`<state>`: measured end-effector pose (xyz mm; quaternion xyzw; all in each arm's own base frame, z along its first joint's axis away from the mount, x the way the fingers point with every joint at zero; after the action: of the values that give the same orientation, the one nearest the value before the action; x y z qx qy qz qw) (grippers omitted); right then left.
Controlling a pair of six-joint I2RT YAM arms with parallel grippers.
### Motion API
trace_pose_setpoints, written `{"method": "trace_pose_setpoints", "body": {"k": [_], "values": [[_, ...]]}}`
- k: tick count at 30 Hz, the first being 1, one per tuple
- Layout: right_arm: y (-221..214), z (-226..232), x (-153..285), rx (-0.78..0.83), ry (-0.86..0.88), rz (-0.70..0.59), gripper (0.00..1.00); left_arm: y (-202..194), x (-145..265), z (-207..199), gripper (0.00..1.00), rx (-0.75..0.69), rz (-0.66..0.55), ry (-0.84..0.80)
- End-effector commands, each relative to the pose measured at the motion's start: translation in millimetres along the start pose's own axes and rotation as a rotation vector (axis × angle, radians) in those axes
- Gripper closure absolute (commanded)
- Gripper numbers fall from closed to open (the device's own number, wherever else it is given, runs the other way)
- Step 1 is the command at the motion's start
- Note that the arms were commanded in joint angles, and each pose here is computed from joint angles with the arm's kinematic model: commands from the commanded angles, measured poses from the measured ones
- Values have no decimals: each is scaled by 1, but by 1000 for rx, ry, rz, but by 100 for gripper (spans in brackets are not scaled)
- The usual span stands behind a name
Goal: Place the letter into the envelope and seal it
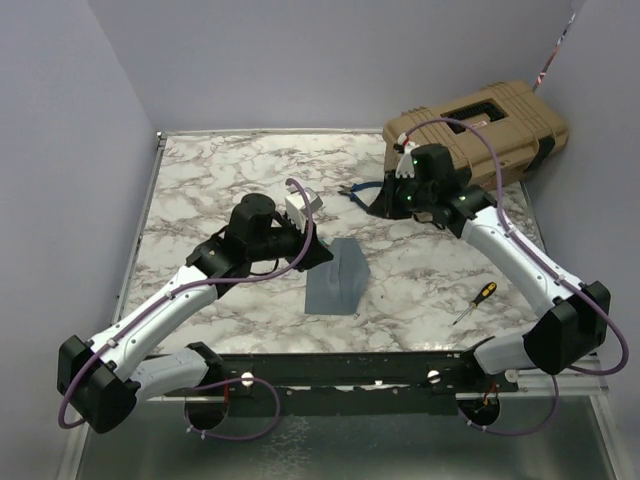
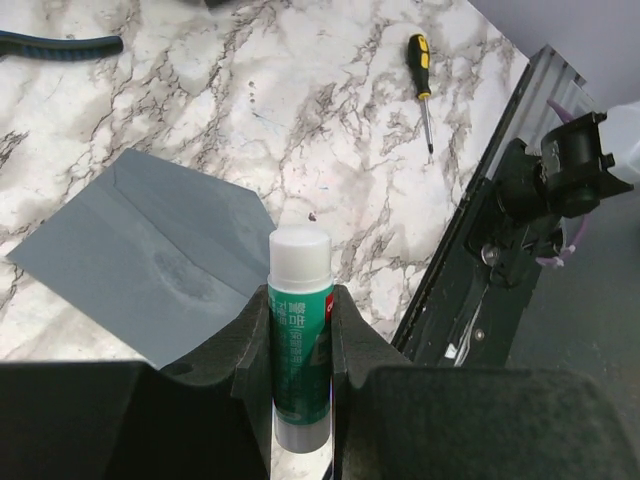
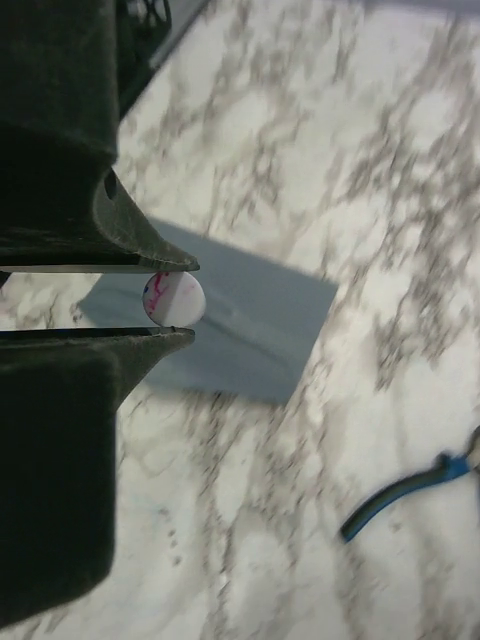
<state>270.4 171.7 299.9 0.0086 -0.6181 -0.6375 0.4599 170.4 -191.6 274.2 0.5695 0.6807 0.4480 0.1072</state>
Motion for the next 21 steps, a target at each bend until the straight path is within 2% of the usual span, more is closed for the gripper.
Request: {"method": "trace_pose_setpoints", "body": {"k": [1,9,18,21], "values": [[-48,-26,-24,47,-410,141,100,16,1,-3,100,22,-105,54],[-101,-43,-55,100,-516,106,91,12,-5,-2,100,98,-131,30],[-127,-59,-87,95,-580,114,78,10,-9,-1,100,137,-131,16],[-135,-61,-94,91,-579,109,77,9,-10,-1,100,145,-128,13]]}}
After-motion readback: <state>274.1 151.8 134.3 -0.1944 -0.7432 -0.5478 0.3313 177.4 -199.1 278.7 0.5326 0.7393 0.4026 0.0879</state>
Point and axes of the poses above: each gripper's point midway between its finger pads, its own x axis back along the fingers, its own z axis along the line the jaws close on, y = z × x, the point moved 10 cm from there along x, back along the fingers, and after that the axes turned 15 degrees about x, right-handed, at the moved point
